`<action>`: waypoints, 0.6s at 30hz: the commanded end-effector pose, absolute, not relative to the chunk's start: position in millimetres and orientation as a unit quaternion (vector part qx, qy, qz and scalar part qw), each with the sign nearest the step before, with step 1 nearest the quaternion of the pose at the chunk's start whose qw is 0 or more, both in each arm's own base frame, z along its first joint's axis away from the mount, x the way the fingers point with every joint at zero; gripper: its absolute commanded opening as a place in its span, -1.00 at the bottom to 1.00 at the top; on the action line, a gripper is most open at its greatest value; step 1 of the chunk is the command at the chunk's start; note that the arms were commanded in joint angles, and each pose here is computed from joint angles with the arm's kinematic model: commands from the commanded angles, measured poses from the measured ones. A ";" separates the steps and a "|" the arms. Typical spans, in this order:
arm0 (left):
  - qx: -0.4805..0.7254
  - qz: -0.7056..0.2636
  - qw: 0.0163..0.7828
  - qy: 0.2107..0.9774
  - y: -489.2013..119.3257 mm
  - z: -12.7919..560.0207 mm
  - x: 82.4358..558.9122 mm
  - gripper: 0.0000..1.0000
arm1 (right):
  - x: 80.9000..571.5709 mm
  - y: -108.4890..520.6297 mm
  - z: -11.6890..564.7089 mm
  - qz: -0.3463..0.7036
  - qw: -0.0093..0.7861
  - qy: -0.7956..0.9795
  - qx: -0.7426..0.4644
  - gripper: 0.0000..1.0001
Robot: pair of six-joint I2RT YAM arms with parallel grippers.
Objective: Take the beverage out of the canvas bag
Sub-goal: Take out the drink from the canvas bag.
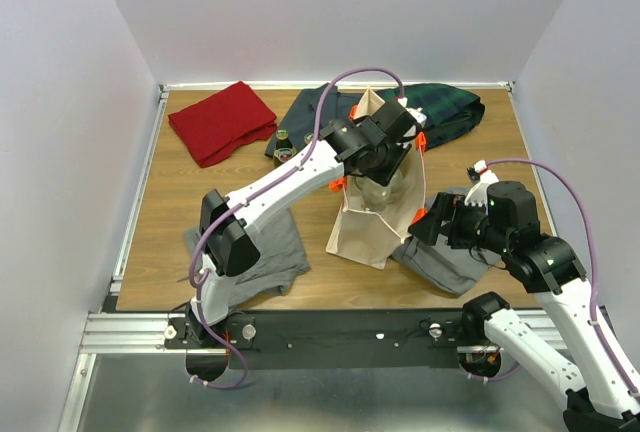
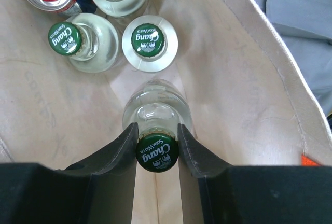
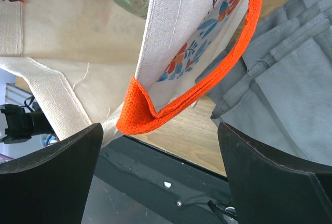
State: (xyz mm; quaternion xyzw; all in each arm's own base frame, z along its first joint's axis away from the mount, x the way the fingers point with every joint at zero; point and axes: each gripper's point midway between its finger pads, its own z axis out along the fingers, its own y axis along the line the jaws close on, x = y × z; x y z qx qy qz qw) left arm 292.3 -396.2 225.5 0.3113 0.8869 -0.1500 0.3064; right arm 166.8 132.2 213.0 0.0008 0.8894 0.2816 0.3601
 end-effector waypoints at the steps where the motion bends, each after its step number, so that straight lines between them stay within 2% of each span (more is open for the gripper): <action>1: 0.313 -0.169 0.361 0.862 -399.0 272.1 296.6 -1.00 | 164.8 126.8 205.1 0.267 0.355 0.896 0.009 1.00; 18: 0.368 -0.164 0.312 0.860 -383.4 270.3 273.2 -1.00 | 165.2 128.1 203.0 0.267 0.349 0.898 0.008 1.00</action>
